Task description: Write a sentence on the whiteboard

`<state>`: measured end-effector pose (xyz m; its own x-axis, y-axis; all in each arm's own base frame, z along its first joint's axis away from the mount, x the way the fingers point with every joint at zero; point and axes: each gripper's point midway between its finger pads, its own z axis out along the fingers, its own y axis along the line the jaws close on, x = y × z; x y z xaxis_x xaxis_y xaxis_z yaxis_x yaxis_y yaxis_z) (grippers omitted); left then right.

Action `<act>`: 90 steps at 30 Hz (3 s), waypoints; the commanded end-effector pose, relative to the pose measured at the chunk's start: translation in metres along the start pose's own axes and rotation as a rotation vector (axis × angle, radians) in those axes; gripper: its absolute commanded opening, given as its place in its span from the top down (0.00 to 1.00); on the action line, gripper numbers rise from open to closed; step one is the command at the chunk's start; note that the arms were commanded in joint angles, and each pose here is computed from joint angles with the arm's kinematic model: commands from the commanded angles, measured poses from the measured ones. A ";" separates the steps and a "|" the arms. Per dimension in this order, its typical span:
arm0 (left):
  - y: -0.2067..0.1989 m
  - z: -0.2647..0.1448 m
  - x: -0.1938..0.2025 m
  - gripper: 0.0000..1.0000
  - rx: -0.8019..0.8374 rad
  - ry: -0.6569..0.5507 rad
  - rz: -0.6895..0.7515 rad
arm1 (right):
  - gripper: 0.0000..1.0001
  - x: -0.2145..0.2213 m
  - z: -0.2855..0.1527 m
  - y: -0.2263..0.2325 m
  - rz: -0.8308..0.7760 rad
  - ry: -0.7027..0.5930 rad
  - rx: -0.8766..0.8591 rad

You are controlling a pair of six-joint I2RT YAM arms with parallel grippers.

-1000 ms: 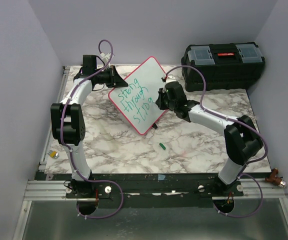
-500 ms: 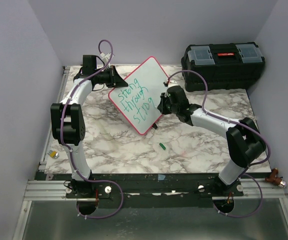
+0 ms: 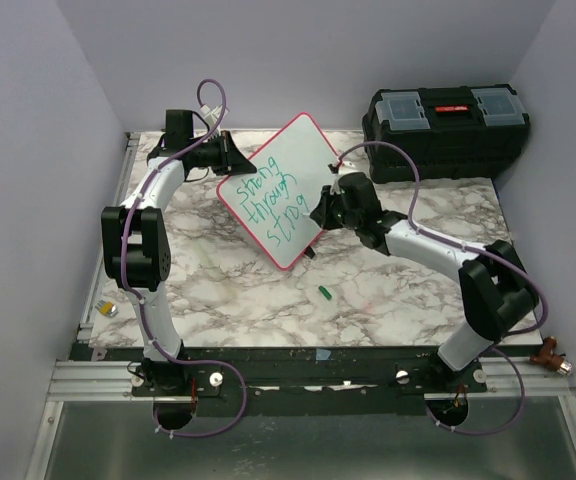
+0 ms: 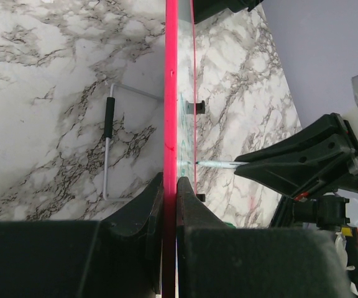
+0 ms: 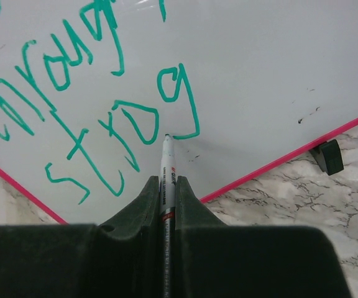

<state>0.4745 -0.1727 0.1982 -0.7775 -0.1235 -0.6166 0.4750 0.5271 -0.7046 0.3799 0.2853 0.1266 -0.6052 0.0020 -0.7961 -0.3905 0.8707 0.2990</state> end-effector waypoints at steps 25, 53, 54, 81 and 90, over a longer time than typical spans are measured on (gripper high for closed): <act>-0.005 0.002 -0.005 1.00 0.008 -0.020 0.116 | 0.99 -0.077 0.004 -0.028 0.052 -0.227 0.104; -0.004 0.002 -0.005 1.00 0.005 -0.016 0.112 | 0.99 -0.054 0.034 -0.014 0.032 -0.136 -0.009; -0.003 0.002 -0.005 1.00 0.004 -0.016 0.112 | 0.99 -0.053 0.034 -0.013 0.033 -0.132 -0.017; -0.006 0.001 -0.005 1.00 0.007 -0.019 0.118 | 0.99 -0.035 0.018 -0.040 0.049 -0.125 0.114; -0.006 0.001 -0.006 1.00 0.008 -0.019 0.116 | 0.99 -0.058 0.028 -0.034 0.040 -0.154 0.103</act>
<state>0.4729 -0.1737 0.1996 -0.7810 -0.1250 -0.6119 0.4761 0.5150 -0.7128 0.4366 0.2669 0.1426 -0.5111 0.1096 -0.8525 -0.3027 0.9054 0.2978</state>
